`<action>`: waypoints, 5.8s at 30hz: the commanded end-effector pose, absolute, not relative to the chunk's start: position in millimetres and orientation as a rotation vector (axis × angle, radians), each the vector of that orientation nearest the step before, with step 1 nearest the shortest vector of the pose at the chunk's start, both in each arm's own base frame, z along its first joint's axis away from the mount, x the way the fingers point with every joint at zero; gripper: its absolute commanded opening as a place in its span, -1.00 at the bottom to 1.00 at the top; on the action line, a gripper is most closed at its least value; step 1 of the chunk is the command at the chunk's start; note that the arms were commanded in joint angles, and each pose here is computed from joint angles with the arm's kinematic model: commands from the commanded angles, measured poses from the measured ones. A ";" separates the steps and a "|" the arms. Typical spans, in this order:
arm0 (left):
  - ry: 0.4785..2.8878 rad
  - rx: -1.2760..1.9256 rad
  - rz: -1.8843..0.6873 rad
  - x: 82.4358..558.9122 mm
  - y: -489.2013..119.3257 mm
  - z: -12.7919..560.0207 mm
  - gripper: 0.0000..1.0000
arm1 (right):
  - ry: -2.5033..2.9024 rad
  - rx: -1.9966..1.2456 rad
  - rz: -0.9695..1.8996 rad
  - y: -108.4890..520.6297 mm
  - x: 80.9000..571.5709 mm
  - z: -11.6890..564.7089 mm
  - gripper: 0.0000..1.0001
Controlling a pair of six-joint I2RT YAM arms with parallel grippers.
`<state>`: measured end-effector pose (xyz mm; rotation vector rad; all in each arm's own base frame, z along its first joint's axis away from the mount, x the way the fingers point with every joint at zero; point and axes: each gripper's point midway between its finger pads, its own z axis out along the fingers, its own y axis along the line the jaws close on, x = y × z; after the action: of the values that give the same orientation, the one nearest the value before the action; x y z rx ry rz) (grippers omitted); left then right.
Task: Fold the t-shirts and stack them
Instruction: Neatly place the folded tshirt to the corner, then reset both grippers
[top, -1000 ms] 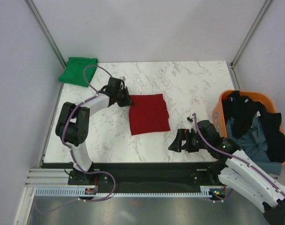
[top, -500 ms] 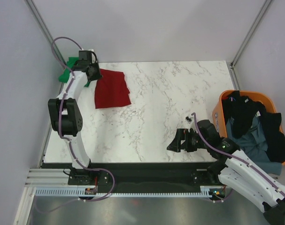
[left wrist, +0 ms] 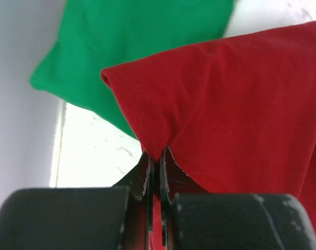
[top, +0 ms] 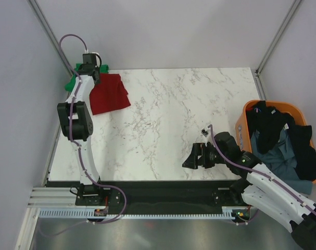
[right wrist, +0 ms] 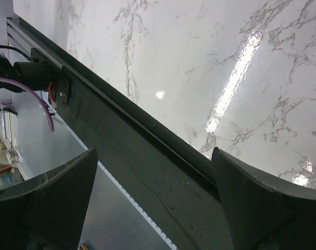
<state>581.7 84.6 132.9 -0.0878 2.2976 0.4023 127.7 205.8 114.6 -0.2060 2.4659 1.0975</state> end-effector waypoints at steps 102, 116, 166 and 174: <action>1.735 -1.206 -0.234 589.6 176.7 48.4 -0.12 | 2.526 -0.124 0.969 212.2 132.8 86.1 0.96; 1.707 -1.295 -0.320 530.4 152.6 64.6 -0.96 | 2.496 -0.110 1.018 213.5 129.5 97.0 0.96; 1.842 -0.301 -0.485 258.5 -55.4 260.2 0.44 | 2.453 -0.135 0.968 213.3 141.4 139.7 0.96; 1.833 -0.307 -0.464 207.0 -49.7 241.8 0.46 | 2.467 -0.047 0.943 204.4 138.9 154.6 0.96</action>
<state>219.0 -50.9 270.7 -0.3226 1.7470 -0.4994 139.2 209.9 140.1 -0.1039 2.4784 0.9587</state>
